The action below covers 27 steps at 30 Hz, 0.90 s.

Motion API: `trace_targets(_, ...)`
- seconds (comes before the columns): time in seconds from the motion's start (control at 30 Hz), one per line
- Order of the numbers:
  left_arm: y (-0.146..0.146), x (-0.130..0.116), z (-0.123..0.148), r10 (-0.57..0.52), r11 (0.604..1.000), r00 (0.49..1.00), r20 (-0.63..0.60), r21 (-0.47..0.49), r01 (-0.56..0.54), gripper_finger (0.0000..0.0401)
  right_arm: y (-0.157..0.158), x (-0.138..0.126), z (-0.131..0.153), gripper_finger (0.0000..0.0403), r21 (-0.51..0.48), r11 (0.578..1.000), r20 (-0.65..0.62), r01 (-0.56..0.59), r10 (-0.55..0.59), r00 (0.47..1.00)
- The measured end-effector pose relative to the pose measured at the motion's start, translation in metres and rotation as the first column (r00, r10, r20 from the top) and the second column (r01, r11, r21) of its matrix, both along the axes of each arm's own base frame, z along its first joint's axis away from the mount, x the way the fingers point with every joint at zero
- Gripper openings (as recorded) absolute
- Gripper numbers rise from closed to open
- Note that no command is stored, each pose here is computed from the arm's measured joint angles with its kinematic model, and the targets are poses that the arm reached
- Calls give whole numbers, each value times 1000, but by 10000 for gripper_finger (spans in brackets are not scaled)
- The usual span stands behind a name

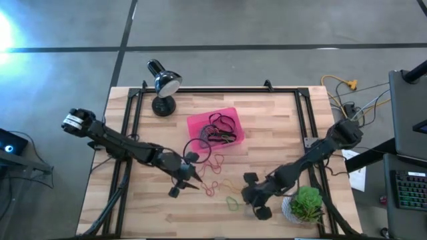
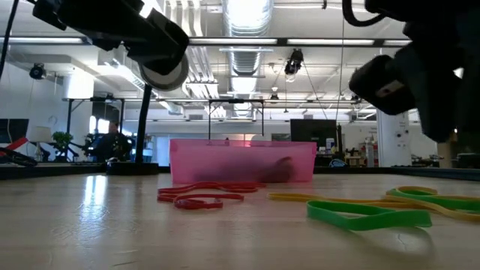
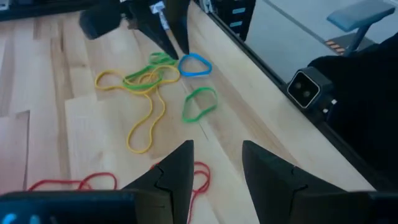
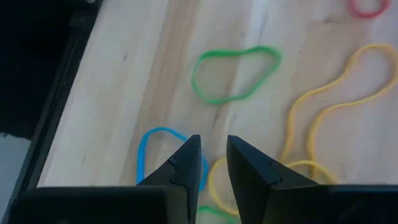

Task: Pick and place rubber bands into bin
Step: Put the yellow rubber band into the red bin

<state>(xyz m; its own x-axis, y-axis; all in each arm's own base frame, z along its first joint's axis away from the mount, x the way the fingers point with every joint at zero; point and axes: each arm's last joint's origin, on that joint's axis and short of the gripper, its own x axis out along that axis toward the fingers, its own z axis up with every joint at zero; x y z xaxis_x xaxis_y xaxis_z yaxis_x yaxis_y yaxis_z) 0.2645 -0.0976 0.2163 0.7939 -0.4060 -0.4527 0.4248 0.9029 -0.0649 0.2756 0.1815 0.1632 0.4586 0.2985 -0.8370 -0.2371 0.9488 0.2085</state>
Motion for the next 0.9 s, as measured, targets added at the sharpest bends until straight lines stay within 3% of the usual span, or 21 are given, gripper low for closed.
trace_targets(0.9,4,-3,-9,64,997,998,-17,41,-64,121,-11,-13,-25,64,-225,968,-30,113,-123,992)
